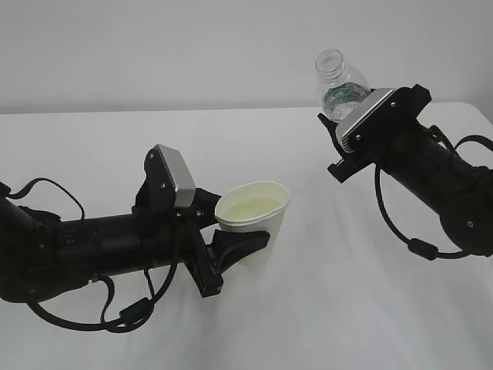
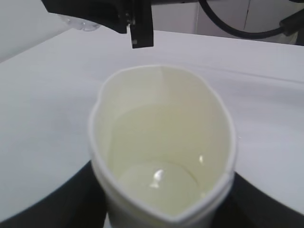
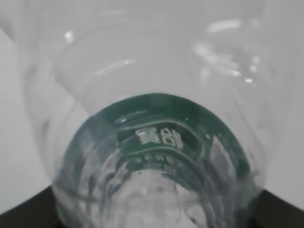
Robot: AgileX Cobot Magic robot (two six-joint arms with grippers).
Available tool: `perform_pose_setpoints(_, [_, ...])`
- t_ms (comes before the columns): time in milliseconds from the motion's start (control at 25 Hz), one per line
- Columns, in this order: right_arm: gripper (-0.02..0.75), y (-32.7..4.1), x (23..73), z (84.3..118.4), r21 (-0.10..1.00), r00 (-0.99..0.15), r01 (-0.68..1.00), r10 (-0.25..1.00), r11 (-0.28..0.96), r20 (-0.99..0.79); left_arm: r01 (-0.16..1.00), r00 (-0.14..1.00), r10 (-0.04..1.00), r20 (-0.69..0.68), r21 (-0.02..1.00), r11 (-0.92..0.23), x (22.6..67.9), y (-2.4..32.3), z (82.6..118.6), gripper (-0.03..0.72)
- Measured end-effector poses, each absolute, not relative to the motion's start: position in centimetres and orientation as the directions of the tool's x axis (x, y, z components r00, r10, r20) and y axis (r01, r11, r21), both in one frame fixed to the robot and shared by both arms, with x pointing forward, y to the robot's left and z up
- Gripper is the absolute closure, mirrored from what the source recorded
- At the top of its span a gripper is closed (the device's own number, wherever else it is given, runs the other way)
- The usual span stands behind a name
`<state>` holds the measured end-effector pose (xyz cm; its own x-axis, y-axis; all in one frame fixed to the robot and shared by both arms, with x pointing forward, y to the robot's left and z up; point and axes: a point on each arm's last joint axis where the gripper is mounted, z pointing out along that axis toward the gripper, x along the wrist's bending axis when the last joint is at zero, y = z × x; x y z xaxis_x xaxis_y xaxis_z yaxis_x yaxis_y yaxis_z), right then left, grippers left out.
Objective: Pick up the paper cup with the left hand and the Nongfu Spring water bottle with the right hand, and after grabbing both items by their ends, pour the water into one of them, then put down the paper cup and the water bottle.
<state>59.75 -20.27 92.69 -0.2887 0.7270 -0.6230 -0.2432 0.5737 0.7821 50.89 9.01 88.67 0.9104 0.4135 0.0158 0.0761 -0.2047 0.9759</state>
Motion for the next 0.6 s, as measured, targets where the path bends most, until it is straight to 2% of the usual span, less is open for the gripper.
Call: perform_pose_setpoints(600, [0.282,-20.74,59.57,92.37,0.88,-0.295,-0.157,0.83,0.447,-0.474,0.076,0.91,0.414,0.016,0.976,-0.205,50.89,9.01,88.67,0.276])
